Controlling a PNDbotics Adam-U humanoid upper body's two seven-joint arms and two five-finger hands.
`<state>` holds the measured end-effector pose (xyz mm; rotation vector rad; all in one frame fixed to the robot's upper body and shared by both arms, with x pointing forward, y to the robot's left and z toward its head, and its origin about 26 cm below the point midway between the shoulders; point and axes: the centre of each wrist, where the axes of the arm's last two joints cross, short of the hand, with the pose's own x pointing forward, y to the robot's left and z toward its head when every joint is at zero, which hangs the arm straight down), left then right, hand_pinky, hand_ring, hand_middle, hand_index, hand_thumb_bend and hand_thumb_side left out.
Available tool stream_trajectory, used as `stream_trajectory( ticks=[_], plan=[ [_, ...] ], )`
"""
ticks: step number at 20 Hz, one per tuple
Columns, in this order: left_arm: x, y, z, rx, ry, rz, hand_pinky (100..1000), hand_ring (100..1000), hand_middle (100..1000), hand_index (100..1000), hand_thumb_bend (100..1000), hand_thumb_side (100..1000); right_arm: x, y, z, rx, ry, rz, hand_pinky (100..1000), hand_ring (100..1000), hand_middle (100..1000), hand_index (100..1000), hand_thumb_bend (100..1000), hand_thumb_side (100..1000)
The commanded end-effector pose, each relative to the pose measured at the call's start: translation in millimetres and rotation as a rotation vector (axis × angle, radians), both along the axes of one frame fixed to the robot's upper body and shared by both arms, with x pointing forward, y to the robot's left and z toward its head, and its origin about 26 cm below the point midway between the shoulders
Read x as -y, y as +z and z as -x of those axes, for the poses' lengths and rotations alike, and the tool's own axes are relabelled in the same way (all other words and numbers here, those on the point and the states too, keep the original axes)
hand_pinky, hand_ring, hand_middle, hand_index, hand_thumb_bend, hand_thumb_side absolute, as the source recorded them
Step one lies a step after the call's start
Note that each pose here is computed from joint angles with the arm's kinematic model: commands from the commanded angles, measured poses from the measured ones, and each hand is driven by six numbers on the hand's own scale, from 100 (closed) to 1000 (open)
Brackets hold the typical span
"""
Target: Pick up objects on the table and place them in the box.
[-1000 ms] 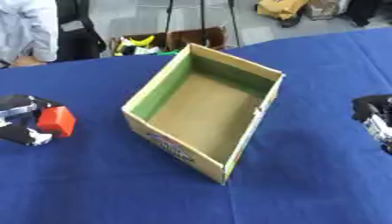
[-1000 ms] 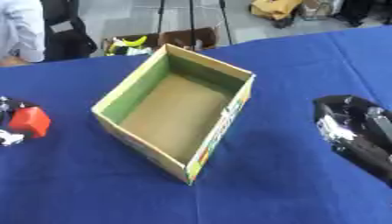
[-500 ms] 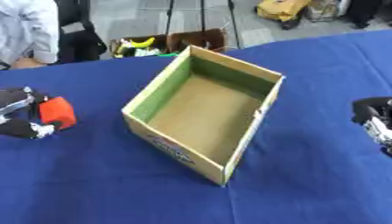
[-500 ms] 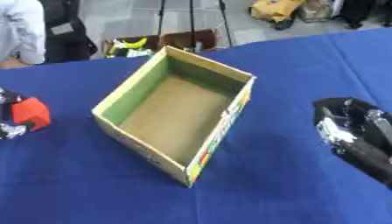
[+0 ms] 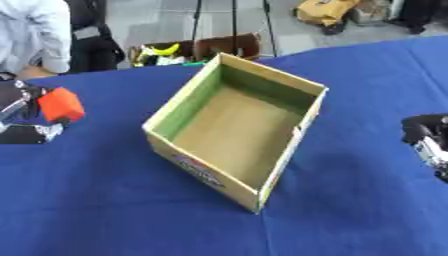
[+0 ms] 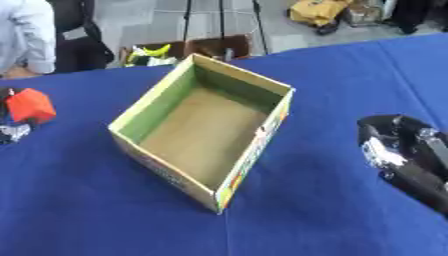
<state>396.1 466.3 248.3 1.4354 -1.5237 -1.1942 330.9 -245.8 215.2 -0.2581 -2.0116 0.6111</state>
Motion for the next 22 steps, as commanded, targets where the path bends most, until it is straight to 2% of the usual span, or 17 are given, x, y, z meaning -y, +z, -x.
stream_trajectory(
  ticks=[1,2,10,22],
  plan=[
    [1,33.8,8.8,0.101,-0.006,-0.034,118,373,333,513,100,796,2,6.2,2.5,0.023,-0.007,0.012,840,832,553,743,107,529],
    [5,38.1,9.3,0.117,-0.018,-0.034,117,373,332,513,100,590,2,6.1,2.6,0.023,-0.008,0.011,840,832,553,743,103,522],
    [74,86.0,11.4,0.246,-0.226,-0.026,115,359,323,513,100,587,0,4.3,3.4,0.016,0.004,0.006,840,832,553,744,101,518],
    [167,109.8,-10.9,0.257,-0.42,-0.02,108,347,314,509,100,583,-7,2.8,5.0,0.006,0.042,0.003,841,832,552,744,100,513]
  ],
)
